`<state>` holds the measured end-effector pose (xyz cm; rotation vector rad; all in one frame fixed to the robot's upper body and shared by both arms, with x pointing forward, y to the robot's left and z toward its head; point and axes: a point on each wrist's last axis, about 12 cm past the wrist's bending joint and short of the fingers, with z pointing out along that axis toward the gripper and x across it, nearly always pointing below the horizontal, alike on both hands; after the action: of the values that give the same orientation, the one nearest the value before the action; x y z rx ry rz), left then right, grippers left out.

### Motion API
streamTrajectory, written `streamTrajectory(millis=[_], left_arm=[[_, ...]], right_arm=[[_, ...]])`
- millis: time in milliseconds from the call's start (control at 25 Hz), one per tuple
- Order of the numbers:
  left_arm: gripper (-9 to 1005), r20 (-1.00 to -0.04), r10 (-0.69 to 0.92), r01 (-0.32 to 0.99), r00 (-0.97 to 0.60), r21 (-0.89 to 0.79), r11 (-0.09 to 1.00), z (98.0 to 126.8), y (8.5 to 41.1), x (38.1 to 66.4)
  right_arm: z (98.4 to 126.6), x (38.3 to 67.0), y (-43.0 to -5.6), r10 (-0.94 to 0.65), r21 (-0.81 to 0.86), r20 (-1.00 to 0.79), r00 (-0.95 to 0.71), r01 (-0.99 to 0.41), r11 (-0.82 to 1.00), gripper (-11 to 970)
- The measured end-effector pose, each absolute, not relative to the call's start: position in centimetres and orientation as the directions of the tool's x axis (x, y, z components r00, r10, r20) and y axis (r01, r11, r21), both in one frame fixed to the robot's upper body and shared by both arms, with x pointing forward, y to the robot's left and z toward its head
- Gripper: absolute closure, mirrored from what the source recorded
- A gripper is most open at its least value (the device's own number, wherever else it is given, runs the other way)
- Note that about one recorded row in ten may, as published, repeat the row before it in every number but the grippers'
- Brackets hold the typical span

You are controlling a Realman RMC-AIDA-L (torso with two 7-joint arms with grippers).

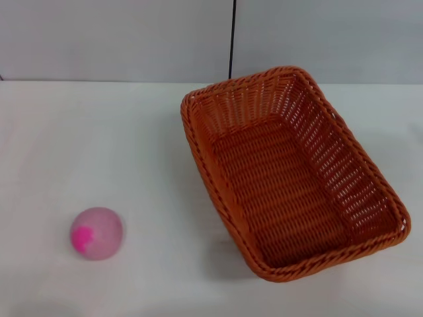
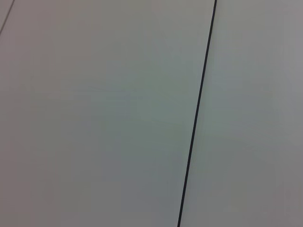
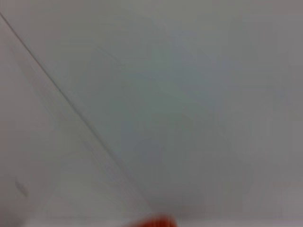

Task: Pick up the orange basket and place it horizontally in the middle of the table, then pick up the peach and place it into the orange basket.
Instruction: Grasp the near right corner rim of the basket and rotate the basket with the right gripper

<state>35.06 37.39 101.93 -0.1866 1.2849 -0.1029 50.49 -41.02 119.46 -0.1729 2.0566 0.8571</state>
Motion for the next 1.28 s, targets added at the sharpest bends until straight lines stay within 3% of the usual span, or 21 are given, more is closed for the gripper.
streamTrajectory(millis=[160, 320, 680, 1280], left_arm=[[189, -0.944, -0.181, -0.027, 0.275, -0.196, 0.980, 101.9, 37.3, 34.9], [189, -0.947, -0.181, -0.033, 0.264, -0.197, 0.980, 101.7, 37.3, 34.3], [191, -0.948, -0.183, -0.039, 0.260, -0.200, 0.979, 101.6, 37.3, 33.8], [195, -0.952, -0.187, -0.044, 0.242, -0.203, 0.978, 101.4, 37.2, 33.8]], right_arm=[[120.7, 52.7, -39.8, 0.064, 0.546, -0.632, -0.772, -0.385, 0.744, 413], [119.9, 55.2, -37.9, -0.025, 0.525, -0.535, -0.845, -0.355, 0.773, 421], [116.7, 58.5, -33.5, -0.096, 0.534, -0.479, -0.873, -0.377, 0.757, 440], [113.3, 60.6, -28.2, -0.180, 0.506, -0.445, -0.877, -0.412, 0.758, 470]])
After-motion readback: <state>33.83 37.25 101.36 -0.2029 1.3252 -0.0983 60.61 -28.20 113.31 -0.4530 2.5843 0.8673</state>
